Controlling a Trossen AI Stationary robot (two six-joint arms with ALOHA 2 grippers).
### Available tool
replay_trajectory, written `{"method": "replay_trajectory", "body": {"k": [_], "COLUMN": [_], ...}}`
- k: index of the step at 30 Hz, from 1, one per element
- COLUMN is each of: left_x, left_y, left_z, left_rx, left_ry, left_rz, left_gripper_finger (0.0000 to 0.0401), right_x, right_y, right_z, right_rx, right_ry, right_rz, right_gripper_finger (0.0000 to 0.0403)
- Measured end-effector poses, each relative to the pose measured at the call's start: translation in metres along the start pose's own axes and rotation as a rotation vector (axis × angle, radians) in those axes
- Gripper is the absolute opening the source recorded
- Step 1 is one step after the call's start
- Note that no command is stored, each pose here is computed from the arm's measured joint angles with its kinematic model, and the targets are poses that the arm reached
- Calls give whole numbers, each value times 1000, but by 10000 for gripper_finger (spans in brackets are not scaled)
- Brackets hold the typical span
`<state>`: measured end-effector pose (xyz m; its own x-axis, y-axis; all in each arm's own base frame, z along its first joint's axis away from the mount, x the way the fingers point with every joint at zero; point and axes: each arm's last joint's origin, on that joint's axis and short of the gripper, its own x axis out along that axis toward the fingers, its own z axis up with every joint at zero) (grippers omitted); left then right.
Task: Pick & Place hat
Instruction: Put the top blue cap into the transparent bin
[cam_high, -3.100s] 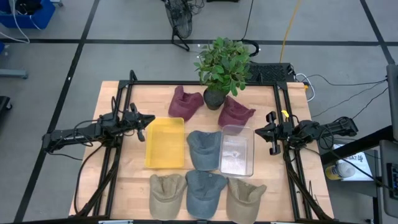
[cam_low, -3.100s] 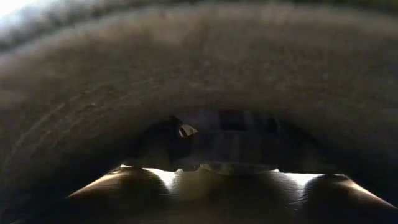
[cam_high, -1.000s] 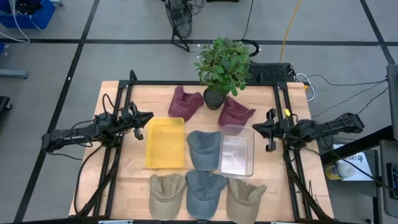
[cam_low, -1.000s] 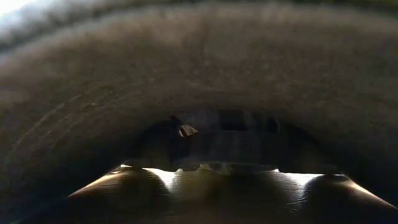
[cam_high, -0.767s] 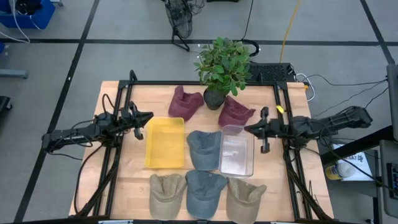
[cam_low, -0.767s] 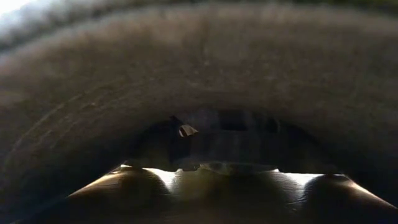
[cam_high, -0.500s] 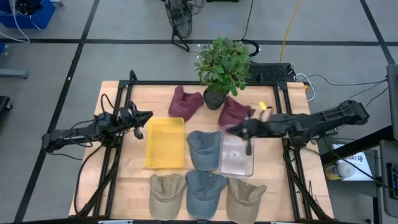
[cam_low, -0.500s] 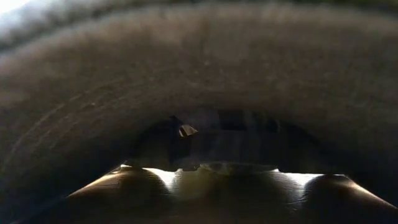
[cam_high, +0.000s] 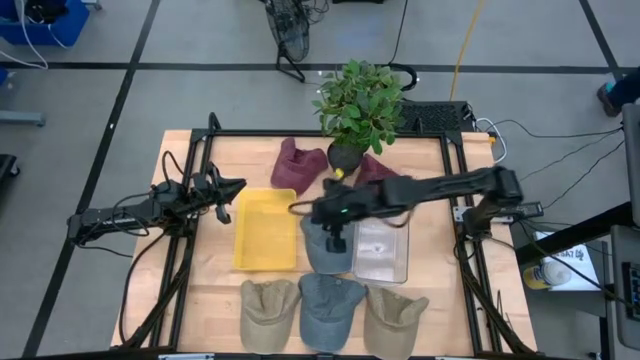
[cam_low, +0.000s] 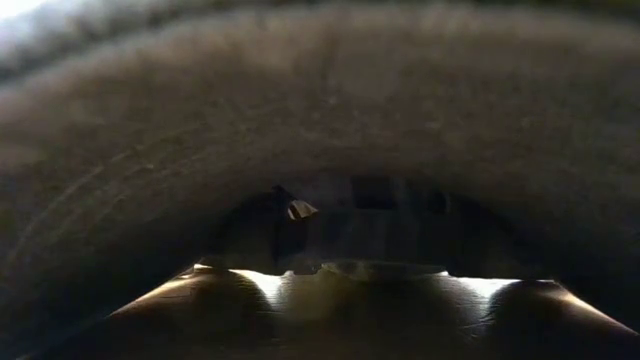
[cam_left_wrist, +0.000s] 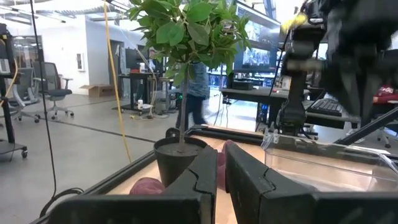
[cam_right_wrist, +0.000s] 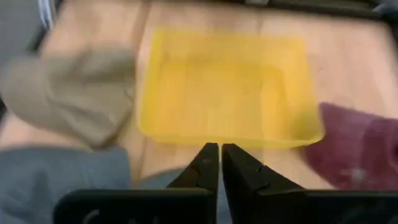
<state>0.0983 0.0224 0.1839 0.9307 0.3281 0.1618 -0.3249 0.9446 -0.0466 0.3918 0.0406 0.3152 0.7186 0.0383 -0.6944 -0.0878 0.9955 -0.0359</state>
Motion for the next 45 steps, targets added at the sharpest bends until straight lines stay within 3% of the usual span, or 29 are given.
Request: {"method": "replay_trajectory", "body": {"k": [10, 14, 21, 28, 45], "left_x": [0, 0, 0, 0, 0], "left_y": [0, 0, 0, 0, 0], "left_z": [0, 0, -1, 0, 0], "left_rx": [0, 21, 9, -4, 0], "left_ry": [1, 3, 10, 3, -1], "left_rz": [0, 0, -1, -1, -2], "left_gripper_finger": [37, 37, 37, 37, 37], "right_x": [62, 74, 77, 76, 99], "right_y": [-3, -2, -1, -5, -16], "right_z": [-32, -39, -46, -52, -97], "right_rx": [-71, -82, -96, -32, 30], "right_ry": [237, 280, 343, 402, 445], "right_rz": [42, 50, 52, 39, 16], "right_gripper_finger": [174, 209, 227, 229, 233]}}
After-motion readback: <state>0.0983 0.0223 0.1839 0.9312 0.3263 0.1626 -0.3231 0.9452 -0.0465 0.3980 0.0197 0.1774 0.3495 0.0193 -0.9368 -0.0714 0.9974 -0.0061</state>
